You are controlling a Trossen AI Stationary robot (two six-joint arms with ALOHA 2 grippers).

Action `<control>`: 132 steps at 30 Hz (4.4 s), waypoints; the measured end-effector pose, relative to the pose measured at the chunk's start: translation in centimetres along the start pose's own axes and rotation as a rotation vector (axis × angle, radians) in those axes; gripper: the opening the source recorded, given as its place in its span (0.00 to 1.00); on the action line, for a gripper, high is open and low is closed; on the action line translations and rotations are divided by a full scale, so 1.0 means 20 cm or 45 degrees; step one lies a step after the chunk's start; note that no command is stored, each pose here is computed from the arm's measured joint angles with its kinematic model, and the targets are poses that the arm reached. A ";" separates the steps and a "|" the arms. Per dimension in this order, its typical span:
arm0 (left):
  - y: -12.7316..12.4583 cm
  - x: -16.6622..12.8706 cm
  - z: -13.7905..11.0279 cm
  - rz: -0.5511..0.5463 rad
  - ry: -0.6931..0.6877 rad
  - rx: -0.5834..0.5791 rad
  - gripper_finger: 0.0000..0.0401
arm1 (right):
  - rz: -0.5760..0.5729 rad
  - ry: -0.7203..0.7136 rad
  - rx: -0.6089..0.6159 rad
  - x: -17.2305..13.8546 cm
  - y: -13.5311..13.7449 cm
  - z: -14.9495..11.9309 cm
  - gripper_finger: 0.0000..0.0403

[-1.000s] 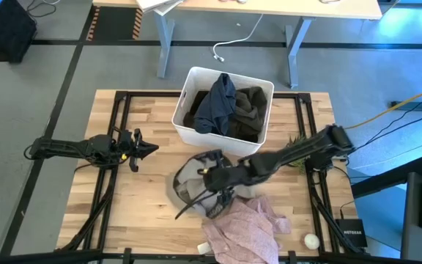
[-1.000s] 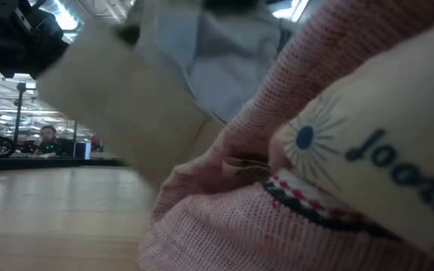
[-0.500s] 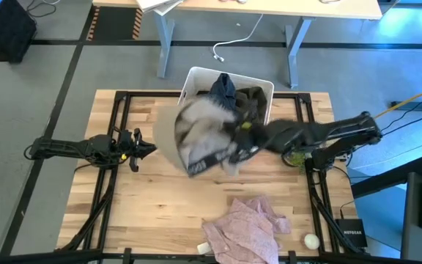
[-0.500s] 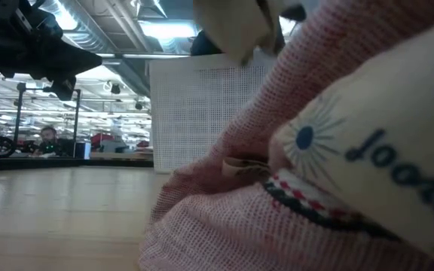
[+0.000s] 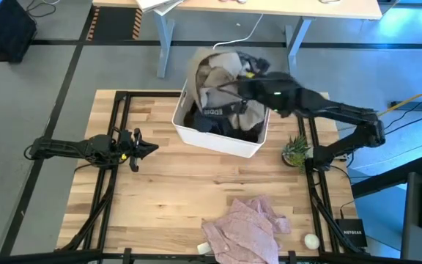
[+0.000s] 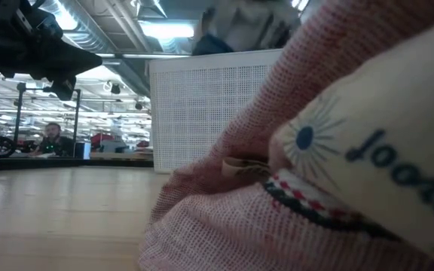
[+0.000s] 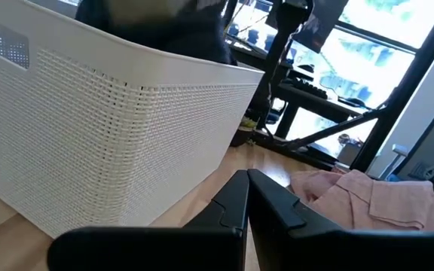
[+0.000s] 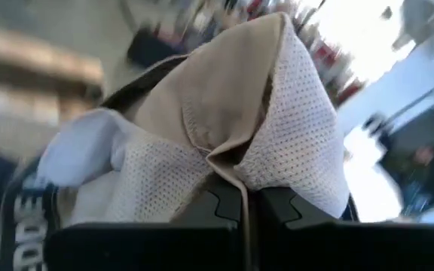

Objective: Sort clothes
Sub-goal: Put the gray short into the white bin, then put the pink polo shirt into the white bin

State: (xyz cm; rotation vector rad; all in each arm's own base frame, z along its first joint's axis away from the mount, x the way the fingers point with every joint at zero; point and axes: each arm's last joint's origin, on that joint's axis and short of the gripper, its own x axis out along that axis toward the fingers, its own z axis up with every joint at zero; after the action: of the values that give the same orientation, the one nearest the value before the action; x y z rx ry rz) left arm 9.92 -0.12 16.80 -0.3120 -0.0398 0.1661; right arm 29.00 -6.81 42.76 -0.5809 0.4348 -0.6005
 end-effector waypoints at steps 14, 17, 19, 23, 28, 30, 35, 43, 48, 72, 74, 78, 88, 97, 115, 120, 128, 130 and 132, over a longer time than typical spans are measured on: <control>0.00 0.00 0.00 0.004 -0.001 0.020 0.01 | 0.013 0.361 0.254 0.26 0.12 -0.39 0.31; 0.00 0.00 0.00 0.004 -0.001 0.033 0.01 | 0.017 0.324 0.248 0.24 0.11 -0.33 0.49; 0.00 0.00 0.00 0.006 -0.001 0.033 0.01 | 0.004 0.278 0.259 0.21 0.07 -0.26 0.59; 0.00 0.00 0.00 0.011 -0.004 0.013 0.01 | -0.004 0.218 0.274 0.14 0.01 -0.15 0.73; 0.00 0.00 0.00 0.011 -0.005 0.013 0.01 | -0.029 0.197 0.278 0.08 -0.03 -0.07 0.81; 0.00 0.00 0.00 0.011 -0.004 0.013 0.01 | -0.037 0.207 0.275 0.06 -0.06 -0.06 0.81; 0.00 0.00 0.00 0.011 -0.004 0.013 0.01 | -0.036 0.209 0.283 0.04 -0.08 -0.05 0.80; 0.00 0.00 0.00 0.011 -0.004 0.013 0.01 | -0.056 0.146 0.313 -0.07 -0.15 -0.03 0.80; 0.00 0.00 0.00 0.011 -0.004 0.013 0.01 | -0.047 0.156 0.312 -0.15 -0.19 -0.05 0.80; 0.00 0.00 0.00 0.011 -0.004 0.013 0.01 | 0.577 -0.070 0.270 -0.44 0.12 0.11 0.80; 0.00 0.00 0.00 0.011 -0.004 0.013 0.01 | 0.637 -0.058 0.253 -0.46 0.18 0.13 0.80; 0.00 0.00 0.00 0.011 -0.004 0.013 0.01 | 0.749 -0.009 0.216 -0.49 0.32 0.14 0.80; 0.00 0.00 0.00 0.011 -0.004 0.014 0.01 | 1.001 0.061 0.128 -0.61 0.72 0.20 0.80; 0.00 0.00 0.00 0.011 -0.004 0.013 0.01 | 1.205 0.180 0.109 -0.83 1.11 0.18 0.80; 0.00 0.00 0.00 0.011 -0.004 0.013 0.01 | 1.460 0.421 -0.098 -1.10 1.72 -0.02 0.80; 0.00 0.00 0.00 0.010 -0.004 0.013 0.01 | 1.484 0.468 -0.164 -1.10 1.80 -0.07 0.80; 0.00 0.00 0.00 0.010 -0.004 0.013 0.01 | 1.326 0.667 -0.370 -0.97 1.94 -0.23 0.80; 0.00 0.00 0.00 0.011 -0.004 0.014 0.01 | 1.285 0.759 -0.443 -0.93 1.98 -0.29 0.80; 0.00 0.00 0.00 0.010 -0.004 0.013 0.01 | 1.238 0.838 -0.500 -0.88 2.02 -0.35 0.80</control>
State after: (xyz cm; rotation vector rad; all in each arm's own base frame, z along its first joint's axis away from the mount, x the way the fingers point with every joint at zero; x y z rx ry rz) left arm 9.91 -0.10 16.80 -0.3017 -0.0407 0.1748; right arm 28.19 28.99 16.19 -0.4539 1.3729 0.2693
